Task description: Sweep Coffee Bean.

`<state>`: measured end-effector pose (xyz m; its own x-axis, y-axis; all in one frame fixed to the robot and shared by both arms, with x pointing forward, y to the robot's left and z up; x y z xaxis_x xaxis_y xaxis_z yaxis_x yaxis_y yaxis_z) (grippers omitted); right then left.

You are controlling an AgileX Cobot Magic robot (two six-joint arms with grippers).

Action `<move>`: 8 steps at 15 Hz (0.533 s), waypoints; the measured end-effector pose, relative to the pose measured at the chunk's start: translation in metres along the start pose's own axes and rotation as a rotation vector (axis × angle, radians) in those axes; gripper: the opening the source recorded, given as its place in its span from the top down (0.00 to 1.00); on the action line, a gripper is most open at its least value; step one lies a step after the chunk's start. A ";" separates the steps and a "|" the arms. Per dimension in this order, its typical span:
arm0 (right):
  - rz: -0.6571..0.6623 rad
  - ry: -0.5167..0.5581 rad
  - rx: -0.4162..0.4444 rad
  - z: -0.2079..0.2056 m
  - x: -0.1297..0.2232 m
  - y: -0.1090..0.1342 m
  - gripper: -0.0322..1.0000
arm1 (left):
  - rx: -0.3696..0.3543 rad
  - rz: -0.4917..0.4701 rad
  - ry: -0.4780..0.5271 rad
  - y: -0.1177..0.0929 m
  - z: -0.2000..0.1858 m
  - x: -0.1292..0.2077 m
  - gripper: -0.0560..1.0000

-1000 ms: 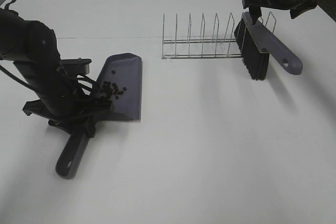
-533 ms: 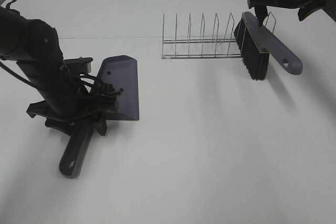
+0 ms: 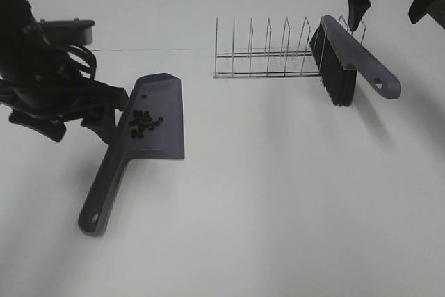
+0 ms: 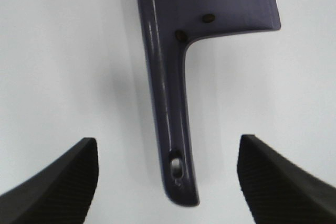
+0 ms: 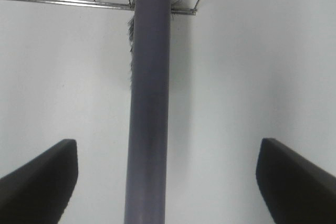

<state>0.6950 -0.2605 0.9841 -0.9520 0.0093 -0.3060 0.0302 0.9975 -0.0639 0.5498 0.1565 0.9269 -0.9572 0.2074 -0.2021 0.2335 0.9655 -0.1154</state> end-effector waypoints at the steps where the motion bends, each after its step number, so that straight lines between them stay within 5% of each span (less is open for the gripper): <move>1: -0.008 0.011 -0.004 -0.007 0.007 0.001 0.15 | -0.027 0.007 -0.006 0.004 -0.020 0.006 0.30; 6: -0.012 0.064 -0.017 -0.037 0.058 -0.003 0.15 | -0.183 0.005 -0.054 0.029 -0.110 0.047 0.30; 8: -0.012 0.080 -0.025 -0.050 0.086 -0.007 0.15 | -0.187 -0.002 -0.136 0.034 -0.141 0.068 0.30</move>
<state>0.5975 -0.2629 1.0052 -0.9735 0.0014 -0.2287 0.0116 0.9990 -0.0432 0.4684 0.2253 1.0462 -0.9229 0.1947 -0.3322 0.1839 0.9809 0.0641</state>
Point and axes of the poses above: a point on each arm's last joint axis where the gripper is mounted, z pointing out along that axis toward the gripper, y along the wrist's bending axis when the last joint is at zero, x = y × z, the point moved 6 cm from there along z, pointing out along that axis toward the gripper, and after that the axes turned 4 degrees about z, right-handed, at the moved point
